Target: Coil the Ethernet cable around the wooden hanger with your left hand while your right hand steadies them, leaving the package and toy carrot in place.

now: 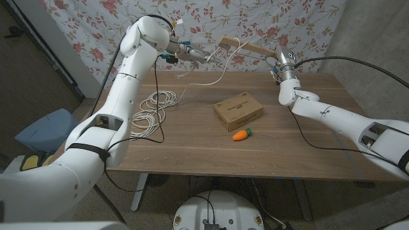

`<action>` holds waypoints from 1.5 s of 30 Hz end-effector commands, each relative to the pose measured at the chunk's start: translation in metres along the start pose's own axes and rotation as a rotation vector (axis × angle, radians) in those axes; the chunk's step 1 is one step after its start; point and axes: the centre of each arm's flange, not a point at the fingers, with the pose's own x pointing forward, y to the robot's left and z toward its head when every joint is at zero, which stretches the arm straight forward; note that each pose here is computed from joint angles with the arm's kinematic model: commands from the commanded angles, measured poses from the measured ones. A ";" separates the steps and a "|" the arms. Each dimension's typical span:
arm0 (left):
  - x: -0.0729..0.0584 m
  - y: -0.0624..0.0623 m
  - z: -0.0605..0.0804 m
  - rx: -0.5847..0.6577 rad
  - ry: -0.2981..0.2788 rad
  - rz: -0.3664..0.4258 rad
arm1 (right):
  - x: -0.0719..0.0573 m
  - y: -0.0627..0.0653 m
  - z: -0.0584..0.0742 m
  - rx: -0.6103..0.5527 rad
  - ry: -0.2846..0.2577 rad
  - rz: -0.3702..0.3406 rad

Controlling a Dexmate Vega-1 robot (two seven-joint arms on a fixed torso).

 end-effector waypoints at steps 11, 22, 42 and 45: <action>-0.030 0.006 -0.016 -0.162 0.008 0.036 | 0.000 0.001 -0.004 -0.055 0.006 0.010; -0.069 0.011 -0.021 -0.132 0.095 0.030 | 0.004 0.004 -0.015 -0.096 0.042 0.034; -0.133 0.006 -0.039 -0.183 0.038 0.252 | -0.021 -0.023 -0.029 -0.145 0.066 0.301; -0.135 0.005 -0.041 -0.190 0.024 0.268 | -0.025 -0.025 -0.027 -0.127 0.073 0.385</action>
